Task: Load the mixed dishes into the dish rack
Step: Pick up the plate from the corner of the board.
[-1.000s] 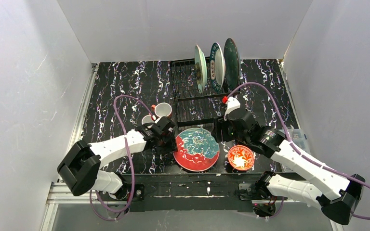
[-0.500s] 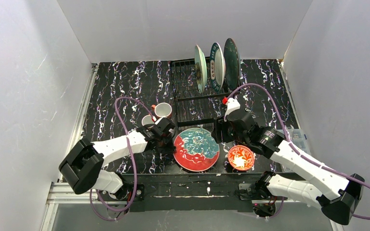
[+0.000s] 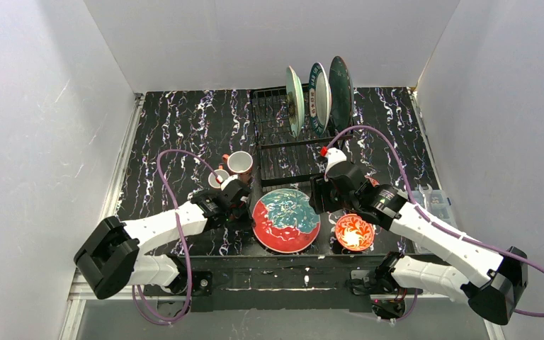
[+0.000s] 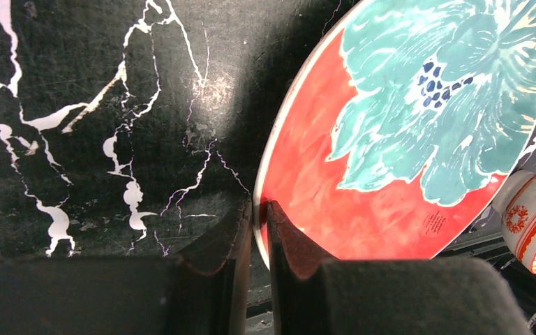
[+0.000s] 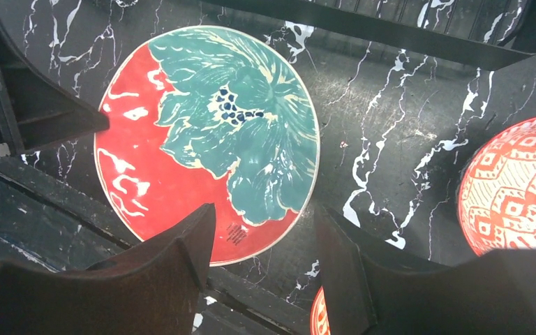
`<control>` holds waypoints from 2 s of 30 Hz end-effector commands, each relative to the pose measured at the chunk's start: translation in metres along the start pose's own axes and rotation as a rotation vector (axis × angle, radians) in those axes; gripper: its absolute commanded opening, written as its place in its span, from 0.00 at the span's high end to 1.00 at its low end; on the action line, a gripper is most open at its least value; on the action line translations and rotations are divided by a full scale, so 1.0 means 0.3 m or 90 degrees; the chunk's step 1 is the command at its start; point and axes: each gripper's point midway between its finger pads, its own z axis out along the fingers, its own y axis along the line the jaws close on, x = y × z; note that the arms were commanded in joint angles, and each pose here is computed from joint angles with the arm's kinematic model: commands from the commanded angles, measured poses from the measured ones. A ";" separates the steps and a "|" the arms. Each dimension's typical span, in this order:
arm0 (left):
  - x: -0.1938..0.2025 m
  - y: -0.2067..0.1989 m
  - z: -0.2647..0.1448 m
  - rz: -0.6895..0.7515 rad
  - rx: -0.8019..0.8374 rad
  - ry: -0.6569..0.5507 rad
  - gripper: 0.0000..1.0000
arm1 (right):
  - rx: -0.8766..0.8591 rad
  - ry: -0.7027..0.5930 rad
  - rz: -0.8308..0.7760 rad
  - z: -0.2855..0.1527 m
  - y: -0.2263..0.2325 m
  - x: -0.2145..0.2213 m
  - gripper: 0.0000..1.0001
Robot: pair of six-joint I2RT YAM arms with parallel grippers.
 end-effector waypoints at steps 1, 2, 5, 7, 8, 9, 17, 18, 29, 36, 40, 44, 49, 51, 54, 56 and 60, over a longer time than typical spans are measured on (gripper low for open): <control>0.051 0.199 -0.007 0.021 -0.128 0.003 1.00 | -0.012 0.015 0.001 0.021 0.016 0.023 0.38; 0.053 0.206 -0.011 0.020 -0.129 0.002 1.00 | -0.013 0.021 0.000 0.025 0.017 0.030 0.38; 0.061 0.231 -0.022 0.015 -0.136 -0.004 1.00 | -0.017 0.039 -0.003 0.038 0.021 0.050 0.38; 0.061 0.247 -0.030 0.010 -0.138 -0.012 1.00 | -0.018 0.047 -0.003 0.047 0.021 0.062 0.38; 0.062 0.254 -0.032 0.009 -0.140 -0.014 1.00 | -0.018 0.052 -0.003 0.051 0.021 0.069 0.38; 0.065 0.262 -0.033 0.008 -0.142 -0.016 1.00 | -0.019 0.056 -0.004 0.055 0.022 0.073 0.38; 0.061 0.235 -0.038 0.007 -0.110 -0.021 1.00 | -0.022 0.068 -0.006 0.066 0.027 0.084 0.38; 0.056 0.231 -0.044 0.008 -0.108 -0.024 1.00 | -0.021 0.069 -0.006 0.066 0.026 0.085 0.38; 0.006 0.136 -0.123 0.015 -0.040 -0.047 0.52 | -0.019 0.066 -0.005 0.069 0.025 0.082 0.36; -0.001 0.079 -0.120 0.020 -0.015 -0.031 0.36 | -0.021 0.058 -0.004 0.062 0.027 0.070 0.36; -0.010 0.057 -0.099 0.027 -0.016 -0.025 0.33 | -0.019 0.058 -0.004 0.059 0.023 0.075 0.36; -0.014 0.031 -0.072 0.031 -0.013 -0.015 0.33 | -0.015 0.057 -0.003 0.053 0.015 0.083 0.36; -0.011 0.025 -0.037 0.034 -0.020 -0.006 0.38 | -0.009 0.052 -0.003 0.044 0.005 0.084 0.36; -0.008 0.024 -0.026 0.036 -0.021 -0.001 0.51 | -0.006 0.055 -0.004 0.043 0.001 0.089 0.36; 0.000 0.036 -0.017 0.038 -0.029 0.003 0.62 | -0.005 0.057 -0.004 0.044 -0.001 0.094 0.36; 0.003 0.048 -0.014 0.038 -0.036 0.003 0.68 | -0.005 0.058 -0.004 0.047 -0.002 0.098 0.36; 0.018 0.077 -0.003 0.039 -0.049 0.006 0.77 | -0.006 0.063 -0.002 0.058 -0.002 0.110 0.36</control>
